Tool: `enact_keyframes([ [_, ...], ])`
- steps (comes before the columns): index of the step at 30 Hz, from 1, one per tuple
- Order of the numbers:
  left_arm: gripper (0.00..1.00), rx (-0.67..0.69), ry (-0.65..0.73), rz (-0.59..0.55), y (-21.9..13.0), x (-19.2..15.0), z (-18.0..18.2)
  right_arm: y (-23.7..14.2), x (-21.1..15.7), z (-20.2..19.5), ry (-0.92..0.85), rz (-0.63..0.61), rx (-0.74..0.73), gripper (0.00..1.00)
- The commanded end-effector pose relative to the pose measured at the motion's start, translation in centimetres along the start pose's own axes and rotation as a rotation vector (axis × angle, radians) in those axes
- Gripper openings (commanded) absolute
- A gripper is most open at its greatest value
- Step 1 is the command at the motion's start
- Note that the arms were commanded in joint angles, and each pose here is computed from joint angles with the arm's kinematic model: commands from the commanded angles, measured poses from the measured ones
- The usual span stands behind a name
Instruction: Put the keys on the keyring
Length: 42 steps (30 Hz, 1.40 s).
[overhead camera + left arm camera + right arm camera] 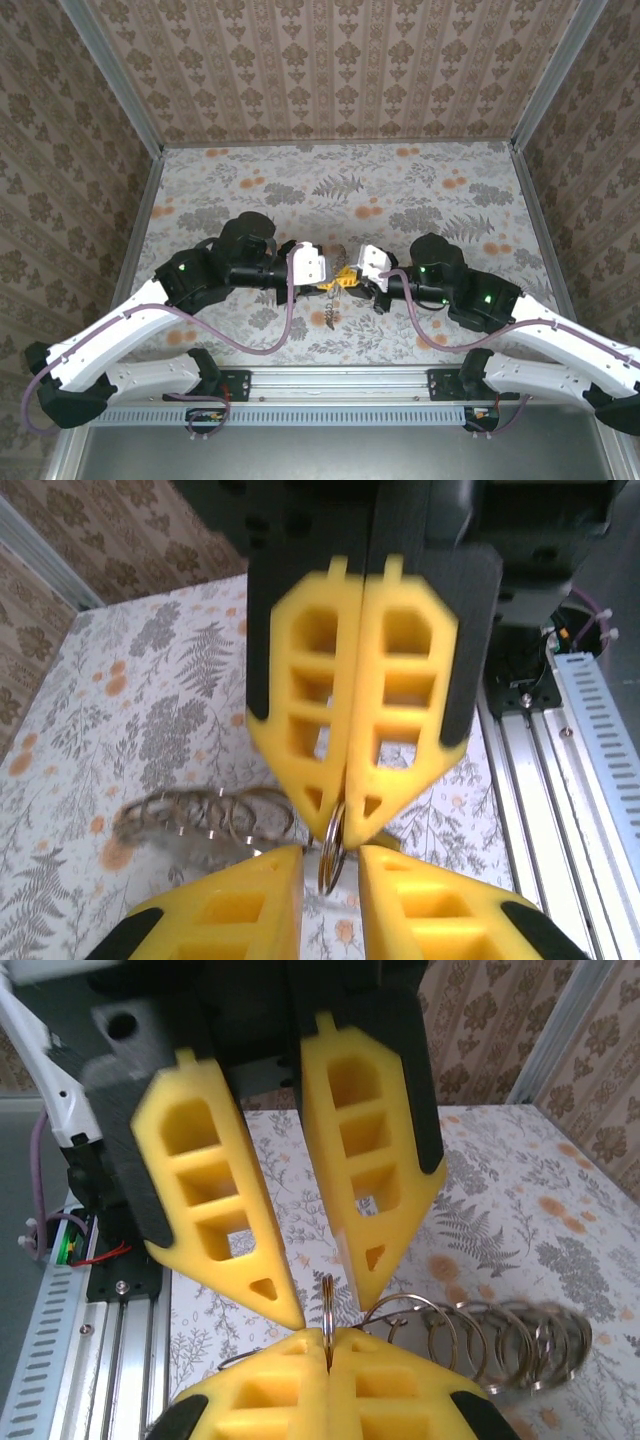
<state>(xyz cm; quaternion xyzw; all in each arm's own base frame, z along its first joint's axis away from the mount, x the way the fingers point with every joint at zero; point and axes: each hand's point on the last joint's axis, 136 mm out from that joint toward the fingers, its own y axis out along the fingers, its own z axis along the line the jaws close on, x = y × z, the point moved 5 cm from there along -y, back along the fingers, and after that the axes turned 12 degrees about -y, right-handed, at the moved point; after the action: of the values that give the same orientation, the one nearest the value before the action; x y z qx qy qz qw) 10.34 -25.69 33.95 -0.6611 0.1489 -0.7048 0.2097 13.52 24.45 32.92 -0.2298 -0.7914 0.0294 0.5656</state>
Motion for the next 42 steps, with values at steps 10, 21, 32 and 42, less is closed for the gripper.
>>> enact_keyframes([
  [10,0.21,0.015,0.064,0.043,-1.2,0.7,-0.1,-0.8,2.0,0.0,-0.045,-0.089,0.003,0.00],
  [21,0.21,-0.016,0.063,0.038,-1.4,1.2,-0.4,0.0,1.7,-0.1,-0.050,-0.046,-0.002,0.00],
  [32,0.21,-0.038,0.062,0.030,-1.5,1.5,-0.7,0.3,1.4,-0.5,-0.050,-0.014,-0.025,0.00],
  [42,0.24,-0.035,0.057,0.061,-0.4,1.0,-0.2,0.3,1.7,-0.1,-0.049,-0.041,-0.008,0.00],
])
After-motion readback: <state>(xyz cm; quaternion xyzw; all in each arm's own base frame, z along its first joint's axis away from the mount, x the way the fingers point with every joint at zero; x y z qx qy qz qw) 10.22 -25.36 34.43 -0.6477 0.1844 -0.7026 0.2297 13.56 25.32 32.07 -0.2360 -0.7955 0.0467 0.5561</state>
